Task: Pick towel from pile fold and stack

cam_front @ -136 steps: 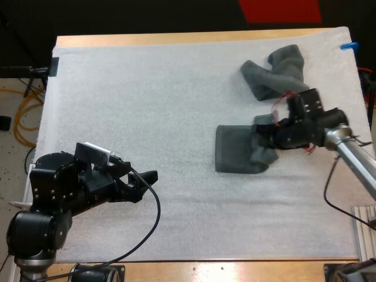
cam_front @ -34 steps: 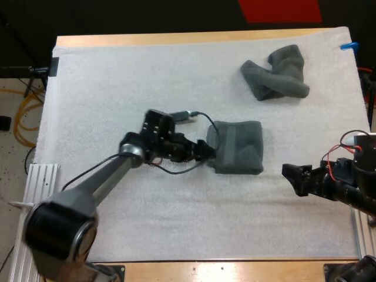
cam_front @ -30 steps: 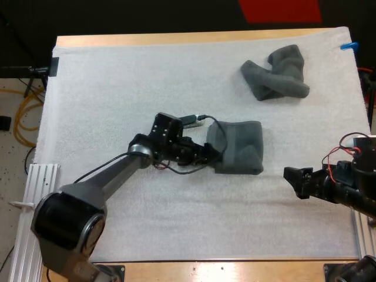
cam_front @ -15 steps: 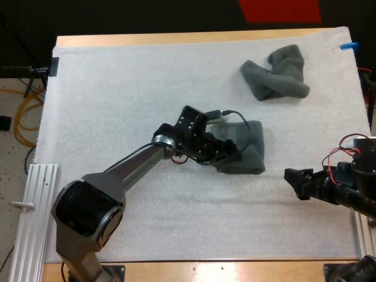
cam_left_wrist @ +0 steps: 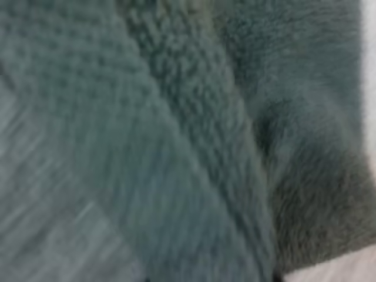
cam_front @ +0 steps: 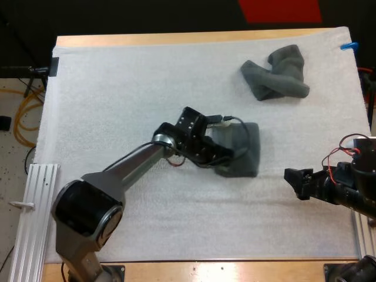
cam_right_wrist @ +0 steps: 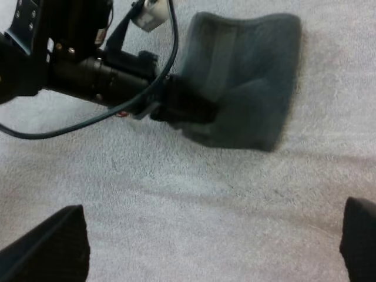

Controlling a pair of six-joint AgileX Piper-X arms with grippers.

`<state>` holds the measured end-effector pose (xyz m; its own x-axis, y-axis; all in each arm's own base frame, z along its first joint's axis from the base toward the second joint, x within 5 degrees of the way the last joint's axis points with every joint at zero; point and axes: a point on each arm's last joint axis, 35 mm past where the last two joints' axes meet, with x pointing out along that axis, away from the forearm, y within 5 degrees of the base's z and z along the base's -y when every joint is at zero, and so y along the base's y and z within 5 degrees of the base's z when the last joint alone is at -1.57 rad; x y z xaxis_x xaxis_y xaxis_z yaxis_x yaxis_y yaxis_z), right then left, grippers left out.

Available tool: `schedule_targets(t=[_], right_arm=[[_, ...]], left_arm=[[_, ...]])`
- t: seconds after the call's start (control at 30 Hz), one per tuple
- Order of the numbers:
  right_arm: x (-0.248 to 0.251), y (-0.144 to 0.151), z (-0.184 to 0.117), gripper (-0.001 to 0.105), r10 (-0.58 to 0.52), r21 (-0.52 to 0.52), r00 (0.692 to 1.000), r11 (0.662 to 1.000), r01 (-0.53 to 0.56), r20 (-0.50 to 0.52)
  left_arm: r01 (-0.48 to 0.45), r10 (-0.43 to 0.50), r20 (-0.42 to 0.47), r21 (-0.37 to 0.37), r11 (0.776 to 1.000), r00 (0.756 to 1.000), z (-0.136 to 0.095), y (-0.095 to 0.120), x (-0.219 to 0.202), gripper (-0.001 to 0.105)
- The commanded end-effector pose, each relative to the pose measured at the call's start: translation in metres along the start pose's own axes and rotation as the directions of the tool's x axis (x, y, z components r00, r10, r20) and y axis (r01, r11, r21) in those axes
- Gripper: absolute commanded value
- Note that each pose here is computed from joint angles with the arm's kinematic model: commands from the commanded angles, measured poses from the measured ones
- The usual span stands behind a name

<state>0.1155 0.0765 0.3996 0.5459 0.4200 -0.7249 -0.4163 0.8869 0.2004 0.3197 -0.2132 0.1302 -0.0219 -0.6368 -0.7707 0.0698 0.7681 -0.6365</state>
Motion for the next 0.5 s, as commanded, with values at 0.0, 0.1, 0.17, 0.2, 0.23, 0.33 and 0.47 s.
schedule_targets(t=[0.0,0.1,0.17,0.2,0.23,0.33,0.47], right_arm=[[-0.002,0.0,-0.001,0.084,-0.004,0.003,1.0,1.0,0.004,0.006],[-0.002,0.0,-0.001,0.084,-0.001,0.003,1.0,1.0,0.001,0.006],[-0.002,0.0,0.0,0.084,0.0,0.003,1.0,1.0,0.0,0.008],[-0.002,0.0,0.0,0.084,0.0,0.003,1.0,1.0,0.0,0.01],[-0.002,0.0,0.0,0.084,0.0,0.002,1.0,1.0,0.0,0.011],[-0.002,0.0,0.0,0.084,0.002,0.002,1.0,1.0,-0.002,0.014],[-0.002,0.0,0.0,0.084,0.009,0.002,1.0,1.0,-0.009,0.012]], left_arm=[[-0.051,0.05,0.018,0.027,0.998,0.999,0.002,0.002,-0.014,0.0],[-0.207,0.204,0.058,0.061,0.976,0.977,0.006,0.023,-0.044,0.0],[-0.28,0.274,0.083,0.071,0.957,0.958,0.009,0.04,-0.066,0.0],[-0.318,0.312,0.091,0.062,0.946,0.946,0.011,0.05,-0.078,0.0],[-0.352,0.346,0.096,0.053,0.935,0.933,0.011,0.058,-0.087,0.0],[-0.437,0.438,0.1,-0.028,0.899,0.894,0.013,0.094,-0.12,0.0],[-0.53,0.549,0.085,-0.171,0.83,0.832,0.01,0.147,-0.162,0.0]])
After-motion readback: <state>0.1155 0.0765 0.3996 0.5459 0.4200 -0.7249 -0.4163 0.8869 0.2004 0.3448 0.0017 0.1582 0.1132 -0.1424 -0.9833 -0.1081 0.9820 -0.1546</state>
